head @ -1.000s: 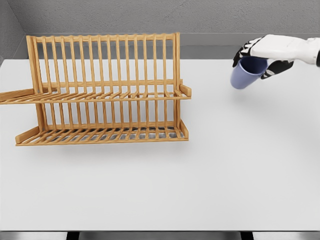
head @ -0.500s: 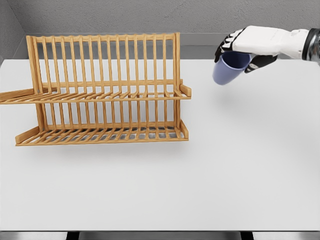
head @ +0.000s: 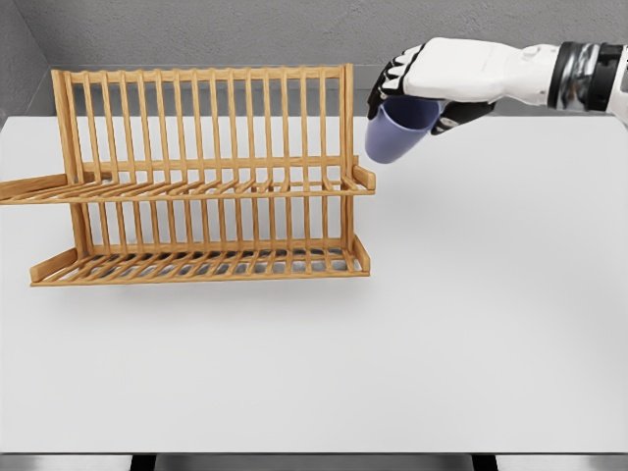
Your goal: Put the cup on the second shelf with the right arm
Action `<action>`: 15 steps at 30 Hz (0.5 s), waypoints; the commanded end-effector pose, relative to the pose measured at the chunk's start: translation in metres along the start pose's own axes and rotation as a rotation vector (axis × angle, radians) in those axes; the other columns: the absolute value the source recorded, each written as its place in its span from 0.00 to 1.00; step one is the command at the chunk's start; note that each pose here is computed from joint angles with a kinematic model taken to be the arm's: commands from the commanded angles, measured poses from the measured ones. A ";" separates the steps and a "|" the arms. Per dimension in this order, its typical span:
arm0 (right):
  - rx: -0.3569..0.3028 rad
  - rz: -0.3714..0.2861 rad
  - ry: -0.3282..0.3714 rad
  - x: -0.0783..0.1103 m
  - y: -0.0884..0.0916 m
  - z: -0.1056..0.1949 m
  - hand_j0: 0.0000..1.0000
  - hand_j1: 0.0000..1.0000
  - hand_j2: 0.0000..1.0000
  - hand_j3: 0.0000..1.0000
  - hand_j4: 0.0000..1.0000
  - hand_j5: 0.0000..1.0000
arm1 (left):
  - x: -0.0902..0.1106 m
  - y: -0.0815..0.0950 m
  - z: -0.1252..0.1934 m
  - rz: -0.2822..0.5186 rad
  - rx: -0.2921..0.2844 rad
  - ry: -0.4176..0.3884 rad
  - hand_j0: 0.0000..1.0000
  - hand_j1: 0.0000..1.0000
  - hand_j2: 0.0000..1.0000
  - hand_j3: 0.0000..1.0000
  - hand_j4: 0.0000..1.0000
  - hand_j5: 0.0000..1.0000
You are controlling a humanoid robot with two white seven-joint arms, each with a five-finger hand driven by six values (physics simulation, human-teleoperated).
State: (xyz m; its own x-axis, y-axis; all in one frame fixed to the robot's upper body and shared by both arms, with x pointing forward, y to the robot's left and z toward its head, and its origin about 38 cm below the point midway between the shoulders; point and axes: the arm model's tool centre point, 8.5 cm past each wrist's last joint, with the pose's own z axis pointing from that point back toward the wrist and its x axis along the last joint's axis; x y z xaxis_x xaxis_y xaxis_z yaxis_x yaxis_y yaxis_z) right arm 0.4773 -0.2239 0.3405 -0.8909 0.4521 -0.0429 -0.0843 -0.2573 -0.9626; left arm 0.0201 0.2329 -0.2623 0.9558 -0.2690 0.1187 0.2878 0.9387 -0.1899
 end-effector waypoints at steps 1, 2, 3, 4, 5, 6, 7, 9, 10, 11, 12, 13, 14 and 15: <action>-0.013 0.007 -0.024 0.007 -0.004 -0.006 0.67 0.67 0.67 0.67 0.67 0.67 | 0.000 0.000 0.000 0.000 0.000 -0.001 1.00 1.00 1.00 1.00 1.00 1.00; -0.015 0.014 -0.035 0.011 -0.006 -0.008 0.67 0.67 0.67 0.67 0.67 0.67 | 0.000 0.000 0.000 0.000 0.000 -0.001 1.00 1.00 1.00 1.00 1.00 1.00; -0.015 0.018 -0.040 0.013 -0.007 -0.009 0.67 0.67 0.67 0.67 0.67 0.67 | 0.000 0.000 0.000 0.000 0.000 -0.001 1.00 1.00 1.00 1.00 1.00 1.00; -0.016 0.025 -0.049 0.016 -0.008 -0.010 0.67 0.67 0.67 0.67 0.67 0.67 | 0.000 0.000 0.000 0.000 0.000 -0.001 1.00 1.00 1.00 1.00 1.00 1.00; -0.018 0.034 -0.061 0.020 -0.009 -0.013 0.67 0.67 0.67 0.67 0.67 0.67 | 0.000 0.000 0.000 0.000 0.000 -0.001 1.00 1.00 1.00 1.00 1.00 1.00; -0.021 0.042 -0.069 0.023 -0.011 -0.013 0.67 0.67 0.67 0.67 0.67 0.67 | 0.000 0.000 0.000 0.000 0.000 -0.001 1.00 1.00 1.00 1.00 1.00 1.00; -0.021 0.044 -0.074 0.025 -0.011 -0.014 0.67 0.67 0.67 0.67 0.67 0.67 | 0.000 0.000 0.000 0.001 0.000 0.000 1.00 1.00 1.00 1.00 1.00 1.00; -0.016 0.052 -0.094 0.031 -0.011 -0.019 0.67 0.67 0.67 0.67 0.67 0.67 | 0.000 0.000 0.000 0.001 0.000 0.000 1.00 1.00 1.00 1.00 1.00 1.00; -0.017 0.059 -0.102 0.034 -0.012 -0.020 0.67 0.67 0.67 0.67 0.67 0.67 | 0.000 0.000 0.000 0.001 0.000 0.000 1.00 1.00 1.00 1.00 1.00 1.00; -0.017 0.064 -0.108 0.036 -0.013 -0.020 0.67 0.67 0.67 0.67 0.67 0.67 | 0.000 0.000 0.000 0.000 0.000 -0.001 1.00 1.00 1.00 1.00 1.00 1.00; -0.018 0.066 -0.111 0.037 -0.013 -0.021 0.67 0.67 0.67 0.67 0.67 0.67 | 0.000 0.000 0.000 0.000 0.000 -0.001 1.00 1.00 1.00 1.00 1.00 1.00; -0.013 0.067 -0.116 0.039 -0.012 -0.022 0.67 0.67 0.67 0.67 0.67 0.67 | 0.000 0.000 0.000 0.000 0.000 -0.001 1.00 1.00 1.00 1.00 1.00 1.00; -0.012 0.067 -0.117 0.039 -0.012 -0.022 0.67 0.67 0.67 0.67 0.67 0.67 | 0.000 0.000 0.000 0.001 0.000 0.000 1.00 1.00 1.00 1.00 1.00 1.00; -0.011 0.067 -0.119 0.040 -0.011 -0.023 0.67 0.67 0.67 0.67 0.67 0.67 | 0.000 0.000 0.000 0.000 0.000 -0.001 1.00 1.00 1.00 1.00 1.00 1.00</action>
State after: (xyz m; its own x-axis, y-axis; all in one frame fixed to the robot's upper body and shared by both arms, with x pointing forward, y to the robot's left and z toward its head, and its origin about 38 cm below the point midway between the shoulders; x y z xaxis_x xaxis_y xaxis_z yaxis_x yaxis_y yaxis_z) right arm 0.4547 -0.1855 0.3436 -0.9387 0.3354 -0.0793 -0.0172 -0.2754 -0.9612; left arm 0.0201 0.2328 -0.2623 0.9558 -0.2690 0.1189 0.2878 0.9387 -0.1900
